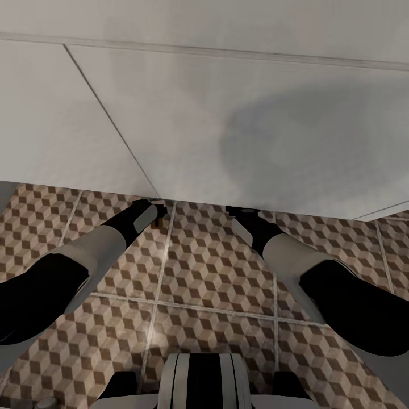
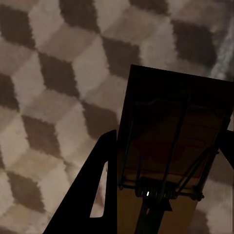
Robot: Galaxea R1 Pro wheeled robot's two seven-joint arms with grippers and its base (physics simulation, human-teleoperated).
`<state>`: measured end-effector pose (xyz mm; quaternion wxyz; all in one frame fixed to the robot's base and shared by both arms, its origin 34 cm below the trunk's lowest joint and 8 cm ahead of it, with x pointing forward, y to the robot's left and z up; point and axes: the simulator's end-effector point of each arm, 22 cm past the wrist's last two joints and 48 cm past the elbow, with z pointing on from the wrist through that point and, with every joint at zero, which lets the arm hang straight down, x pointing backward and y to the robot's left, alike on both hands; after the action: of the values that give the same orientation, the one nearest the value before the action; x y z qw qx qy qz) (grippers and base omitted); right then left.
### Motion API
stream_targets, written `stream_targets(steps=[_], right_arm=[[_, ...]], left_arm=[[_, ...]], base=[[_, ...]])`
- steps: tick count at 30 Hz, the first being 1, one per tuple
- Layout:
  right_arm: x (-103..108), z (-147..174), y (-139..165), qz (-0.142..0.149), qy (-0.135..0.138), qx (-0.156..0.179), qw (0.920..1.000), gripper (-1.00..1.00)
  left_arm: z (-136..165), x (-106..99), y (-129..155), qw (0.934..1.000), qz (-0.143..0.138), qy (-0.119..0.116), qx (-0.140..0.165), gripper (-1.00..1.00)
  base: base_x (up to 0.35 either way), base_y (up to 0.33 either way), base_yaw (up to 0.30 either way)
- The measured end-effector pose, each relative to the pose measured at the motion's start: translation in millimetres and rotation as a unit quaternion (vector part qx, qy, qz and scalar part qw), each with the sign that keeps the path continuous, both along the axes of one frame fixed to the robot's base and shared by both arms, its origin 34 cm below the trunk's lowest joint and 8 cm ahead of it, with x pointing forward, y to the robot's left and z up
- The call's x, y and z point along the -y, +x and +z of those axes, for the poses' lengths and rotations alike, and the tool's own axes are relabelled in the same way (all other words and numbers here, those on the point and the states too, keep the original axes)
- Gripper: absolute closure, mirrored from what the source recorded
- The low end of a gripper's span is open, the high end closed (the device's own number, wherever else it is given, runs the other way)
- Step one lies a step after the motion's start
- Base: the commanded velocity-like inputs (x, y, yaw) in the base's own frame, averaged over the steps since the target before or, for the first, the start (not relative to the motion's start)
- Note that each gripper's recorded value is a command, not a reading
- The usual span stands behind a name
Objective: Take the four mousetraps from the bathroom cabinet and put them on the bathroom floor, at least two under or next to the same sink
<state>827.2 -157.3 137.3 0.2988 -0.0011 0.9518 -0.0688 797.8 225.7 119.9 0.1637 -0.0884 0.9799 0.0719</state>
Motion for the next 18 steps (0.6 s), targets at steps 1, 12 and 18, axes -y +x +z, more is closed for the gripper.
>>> stream_targets(steps=[1, 12, 18], right_arm=[[0.0, 0.0, 0.0, 0.0, 0.0, 0.0, 1.0, -1.0], [-0.1, 0.0, 0.0, 0.001, 0.0, 0.0, 1.0, -1.0], [-0.4, 0.3, 0.5, 0.0, 0.0, 0.001, 1.0, -1.0]], left_arm=[[0.0, 0.5, -0.1, 1.0, 0.0, 0.0, 0.0, 1.0], [-0.4, 10.9, -1.6, 1.0, -0.005, -0.005, -0.002, 1.0], [-0.5, 11.3, -1.6, 1.0, -0.005, -0.005, -0.002, 1.0]], base=[[0.0, 0.0, 0.002], [0.0, 0.0, 0.0], [0.0, 0.0, -0.011]])
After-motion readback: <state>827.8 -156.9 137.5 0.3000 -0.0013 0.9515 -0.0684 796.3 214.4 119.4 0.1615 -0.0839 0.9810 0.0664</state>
